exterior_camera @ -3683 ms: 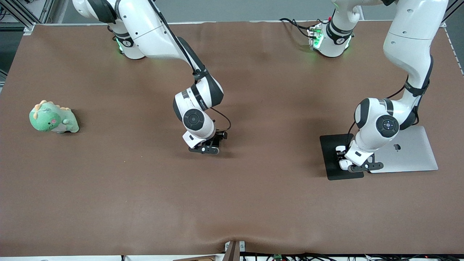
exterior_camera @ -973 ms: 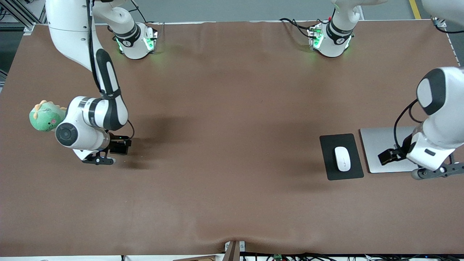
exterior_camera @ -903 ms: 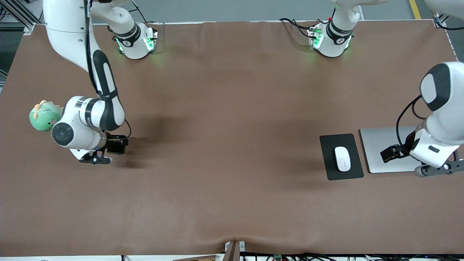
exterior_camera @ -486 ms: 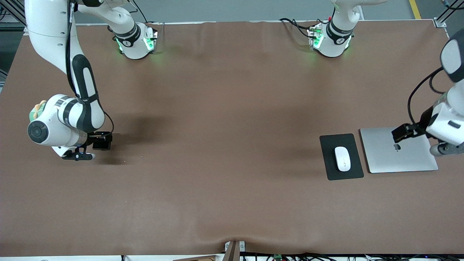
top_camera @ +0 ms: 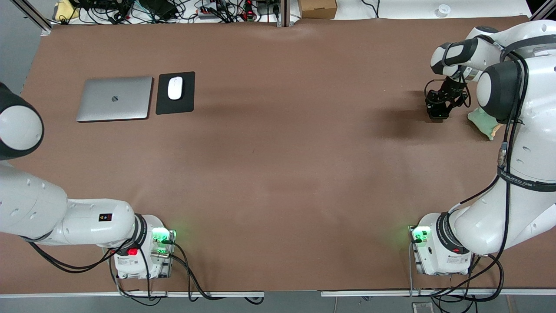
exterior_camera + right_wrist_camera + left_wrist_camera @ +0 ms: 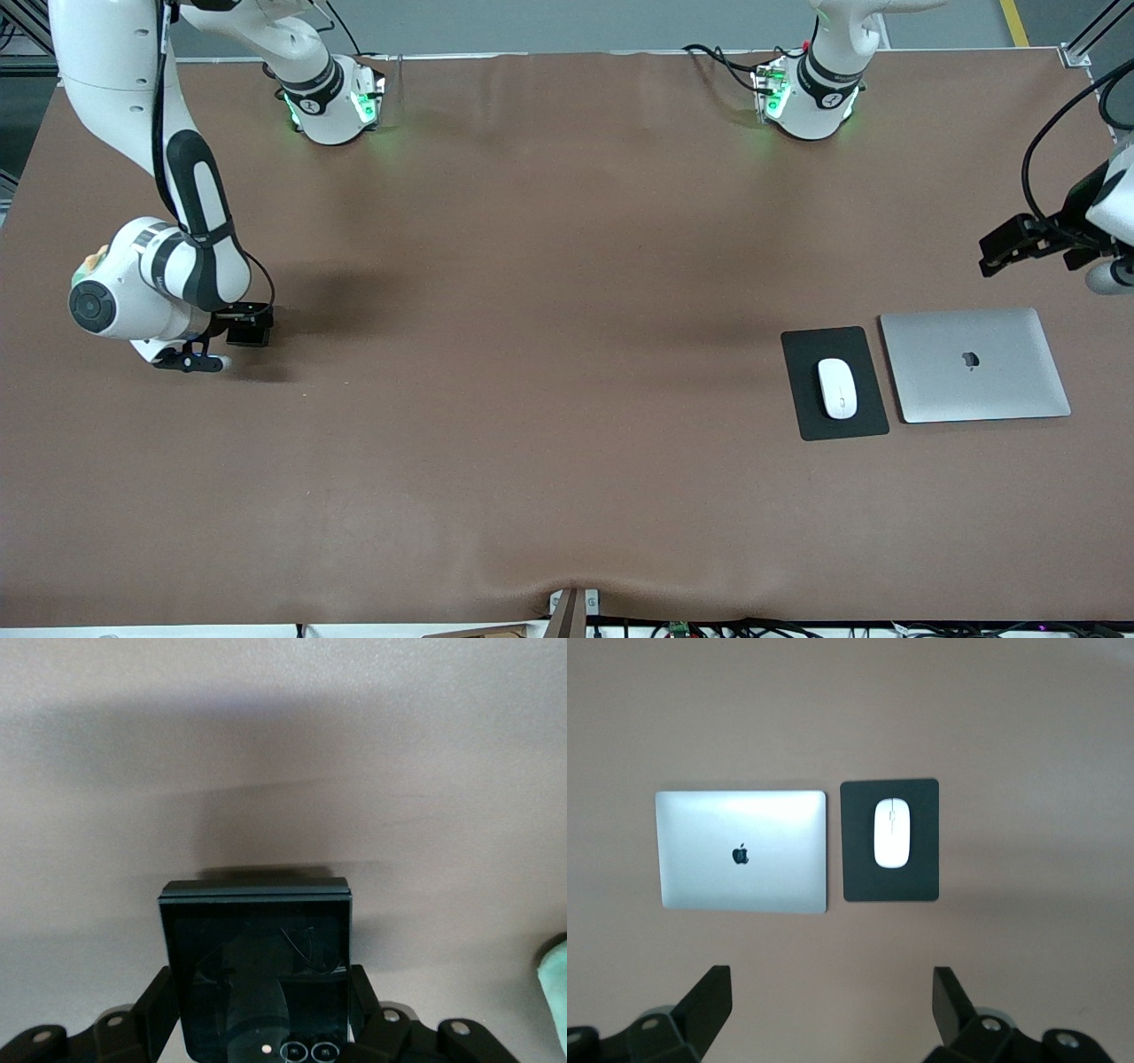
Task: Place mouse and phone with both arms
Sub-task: 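Lower the phone beside the green plush toy and open the right gripper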
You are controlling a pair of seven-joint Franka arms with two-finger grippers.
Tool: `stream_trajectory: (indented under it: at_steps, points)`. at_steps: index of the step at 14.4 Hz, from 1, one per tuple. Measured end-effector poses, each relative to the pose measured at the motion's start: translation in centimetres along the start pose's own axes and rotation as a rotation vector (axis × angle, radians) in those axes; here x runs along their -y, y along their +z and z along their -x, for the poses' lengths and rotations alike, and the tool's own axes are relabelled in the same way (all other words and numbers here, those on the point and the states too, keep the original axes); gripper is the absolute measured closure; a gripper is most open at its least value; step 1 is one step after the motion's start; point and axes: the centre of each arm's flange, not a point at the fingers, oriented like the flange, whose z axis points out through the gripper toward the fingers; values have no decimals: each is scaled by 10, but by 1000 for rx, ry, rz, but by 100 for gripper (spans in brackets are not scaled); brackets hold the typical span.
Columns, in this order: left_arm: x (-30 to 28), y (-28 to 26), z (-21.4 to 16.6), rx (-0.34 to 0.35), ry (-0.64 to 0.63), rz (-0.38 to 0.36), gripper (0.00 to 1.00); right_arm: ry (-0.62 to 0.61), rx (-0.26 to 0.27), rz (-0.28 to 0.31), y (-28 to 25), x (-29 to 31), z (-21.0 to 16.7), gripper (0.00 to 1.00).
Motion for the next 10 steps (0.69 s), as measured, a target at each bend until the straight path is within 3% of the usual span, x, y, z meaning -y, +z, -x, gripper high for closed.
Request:
stream_trajectory:
  at_steps: [3, 6, 10]
  points:
    - [-1, -4, 20, 10, 5, -3, 0, -1, -18, 10, 8, 1, 4, 21]
    - [-4, -6, 32, 27, 12, -5, 0, -4, -22, 9, 7, 3, 4, 0]
    - [-17, -8, 40, 54, 33, 1, 0, -27, -28, -16, -26, 13, -12, 0]
